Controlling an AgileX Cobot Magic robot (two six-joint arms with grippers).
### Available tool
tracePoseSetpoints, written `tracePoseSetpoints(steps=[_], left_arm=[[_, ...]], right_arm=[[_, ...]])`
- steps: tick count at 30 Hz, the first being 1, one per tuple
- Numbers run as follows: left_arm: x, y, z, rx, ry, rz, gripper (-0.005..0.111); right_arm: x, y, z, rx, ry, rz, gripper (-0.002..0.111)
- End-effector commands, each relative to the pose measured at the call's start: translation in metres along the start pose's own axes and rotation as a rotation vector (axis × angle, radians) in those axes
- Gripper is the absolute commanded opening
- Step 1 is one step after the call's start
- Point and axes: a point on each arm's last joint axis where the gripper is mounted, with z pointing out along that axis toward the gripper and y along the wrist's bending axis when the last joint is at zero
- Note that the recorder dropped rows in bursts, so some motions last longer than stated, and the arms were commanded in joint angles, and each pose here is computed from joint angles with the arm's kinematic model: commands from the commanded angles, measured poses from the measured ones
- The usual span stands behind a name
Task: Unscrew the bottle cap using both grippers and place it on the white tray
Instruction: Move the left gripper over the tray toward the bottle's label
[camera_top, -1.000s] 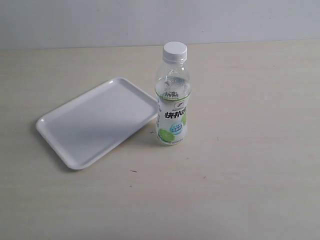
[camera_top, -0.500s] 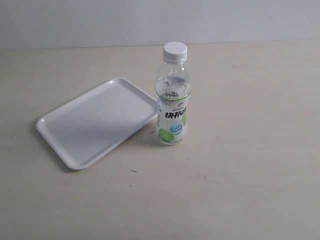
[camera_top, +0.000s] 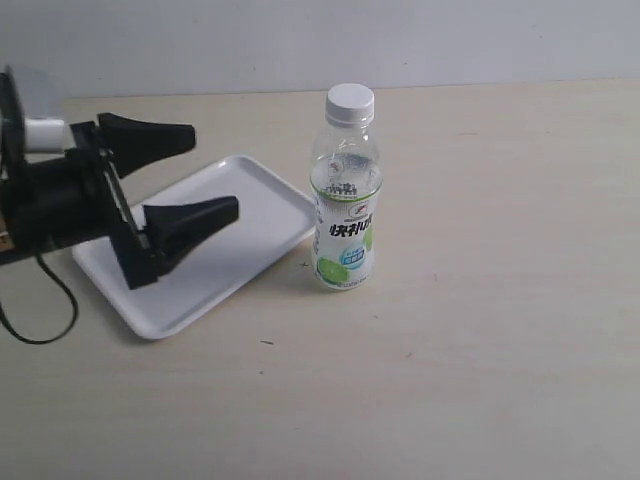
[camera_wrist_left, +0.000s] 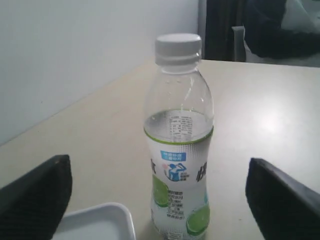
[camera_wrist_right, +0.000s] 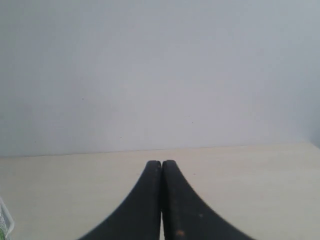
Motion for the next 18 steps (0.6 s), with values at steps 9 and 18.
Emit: tracePoseSetpoints(steps=[9,18], left_arm=[[0.032,0.005,0.058,-0.040,-0.017,-0.101,0.090],[0.053,-0.006,0.098,0.104,0.006,-0.125,0.090]], right_arm=[[0.000,0.000,0.000,-0.004,-0.017,0.141,0.000],[0.000,0.000,0.000,-0.005,-0.015,0.145,0.000]])
